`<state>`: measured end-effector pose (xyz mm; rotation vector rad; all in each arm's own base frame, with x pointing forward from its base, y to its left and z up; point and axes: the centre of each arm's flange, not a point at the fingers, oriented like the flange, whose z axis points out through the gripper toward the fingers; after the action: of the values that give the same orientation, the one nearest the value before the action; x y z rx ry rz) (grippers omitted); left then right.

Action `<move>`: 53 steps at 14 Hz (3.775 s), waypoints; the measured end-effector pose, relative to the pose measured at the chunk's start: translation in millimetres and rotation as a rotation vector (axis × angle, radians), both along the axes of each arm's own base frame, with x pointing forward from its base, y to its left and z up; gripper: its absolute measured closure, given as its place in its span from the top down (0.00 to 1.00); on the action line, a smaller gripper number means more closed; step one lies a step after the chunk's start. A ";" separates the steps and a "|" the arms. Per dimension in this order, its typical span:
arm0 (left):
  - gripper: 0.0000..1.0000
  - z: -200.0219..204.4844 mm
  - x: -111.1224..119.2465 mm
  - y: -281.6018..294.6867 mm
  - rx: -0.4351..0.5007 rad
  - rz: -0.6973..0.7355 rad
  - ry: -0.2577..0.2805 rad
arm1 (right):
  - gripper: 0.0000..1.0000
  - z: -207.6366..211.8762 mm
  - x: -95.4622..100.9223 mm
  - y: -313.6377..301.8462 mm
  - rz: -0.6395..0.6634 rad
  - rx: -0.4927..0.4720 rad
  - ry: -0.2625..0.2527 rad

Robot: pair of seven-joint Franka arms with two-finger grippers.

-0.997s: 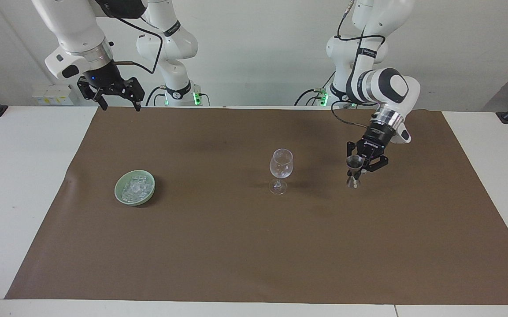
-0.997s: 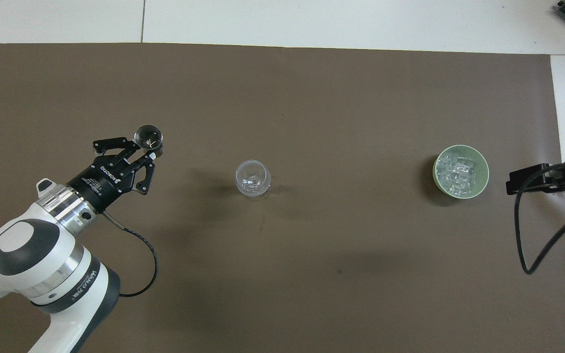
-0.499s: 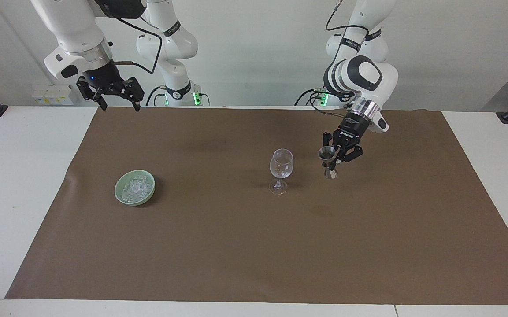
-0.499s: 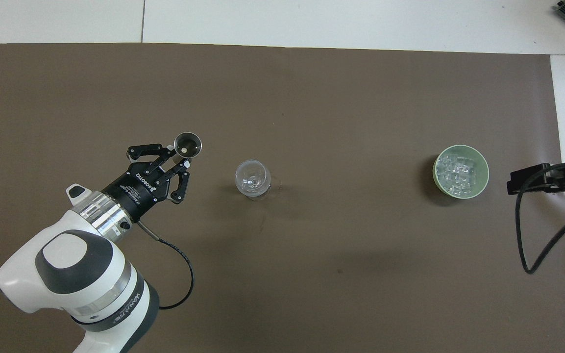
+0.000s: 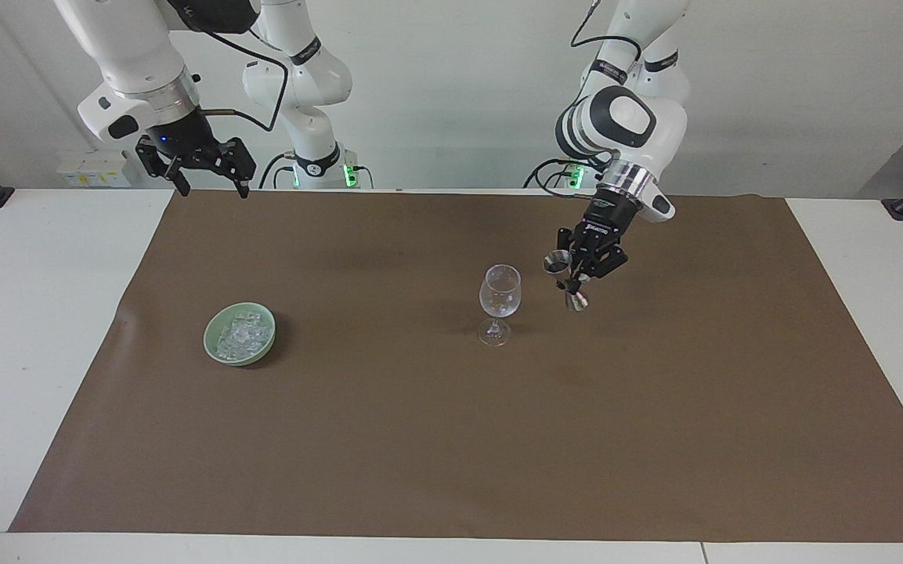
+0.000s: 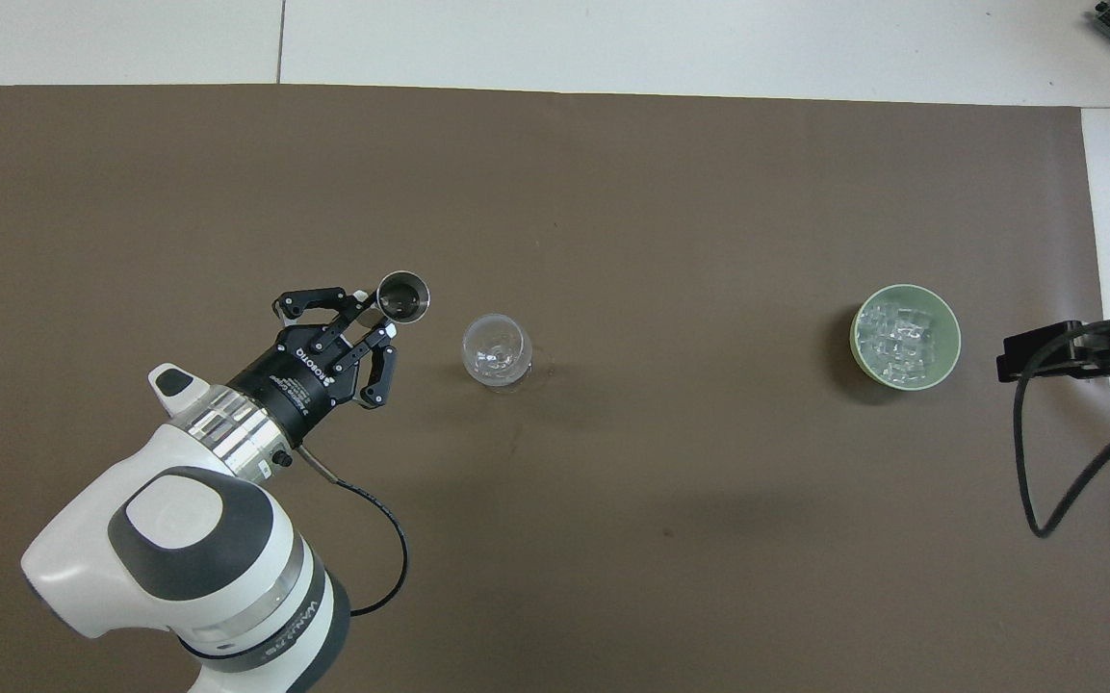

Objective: Pour wine and add ice with both arms
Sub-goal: 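Lift the jigger with the left gripper and carry it to the glass, then tilt the jigger over the clear glass with the left gripper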

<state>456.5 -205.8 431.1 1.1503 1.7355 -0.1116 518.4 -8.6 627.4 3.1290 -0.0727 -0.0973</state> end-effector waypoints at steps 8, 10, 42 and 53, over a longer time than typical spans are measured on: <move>0.21 10.8 -3.6 -32.4 0.232 -0.011 -0.082 | 1.00 0.0 0.0 -0.1 0.000 0.000 0.000; 0.21 13.4 -0.4 -35.4 0.285 -0.012 -0.103 | 1.00 0.0 0.0 -0.1 0.000 0.000 0.000; 0.21 15.8 -11.3 -69.9 0.799 -0.273 -0.357 | 1.00 0.0 0.0 -0.1 0.000 0.000 0.000; 0.21 24.9 -9.2 -80.5 0.945 -0.395 -0.490 | 1.00 0.0 0.0 -0.1 0.000 0.000 0.000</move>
<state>447.3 -286.3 456.0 1.9820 1.0794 0.7676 518.4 -8.8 627.4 3.1290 -0.0731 -0.0973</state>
